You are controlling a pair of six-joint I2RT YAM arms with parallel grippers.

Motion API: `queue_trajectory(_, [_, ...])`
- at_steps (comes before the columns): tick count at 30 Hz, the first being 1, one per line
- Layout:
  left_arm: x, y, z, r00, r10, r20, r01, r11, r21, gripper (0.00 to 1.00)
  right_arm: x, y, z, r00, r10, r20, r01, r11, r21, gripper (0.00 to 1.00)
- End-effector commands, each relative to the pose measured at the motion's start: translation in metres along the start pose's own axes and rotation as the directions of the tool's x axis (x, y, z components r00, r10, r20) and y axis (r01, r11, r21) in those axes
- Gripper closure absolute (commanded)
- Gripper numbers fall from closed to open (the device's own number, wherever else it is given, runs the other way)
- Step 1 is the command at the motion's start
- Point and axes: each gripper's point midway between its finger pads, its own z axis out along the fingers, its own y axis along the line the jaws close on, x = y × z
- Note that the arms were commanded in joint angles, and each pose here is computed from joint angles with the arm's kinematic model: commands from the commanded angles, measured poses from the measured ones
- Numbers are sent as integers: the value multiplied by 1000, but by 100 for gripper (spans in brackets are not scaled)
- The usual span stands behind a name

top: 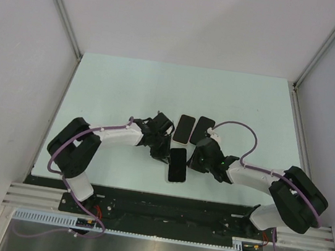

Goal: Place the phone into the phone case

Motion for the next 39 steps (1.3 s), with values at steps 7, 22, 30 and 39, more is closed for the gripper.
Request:
queue_trajectory(7, [-25, 54, -22, 986, -17, 168, 58, 968, -243, 100, 11, -17, 4, 998, -46, -34, 49, 992, 116, 68])
queue_trajectory(22, [-9, 20, 15, 997, -42, 63, 42, 999, 5, 100, 9, -6, 7, 996, -85, -31, 89, 986, 142, 69])
queue_trajectory(30, [-7, 12, 17, 997, -48, 64, 44, 997, 60, 100, 9, 3, 12, 994, -108, -26, 111, 982, 150, 69])
queue_trajectory(39, [1, 11, 20, 997, -60, 46, 56, 995, 80, 100, 13, 4, 17, 989, -143, -40, 148, 969, 196, 69])
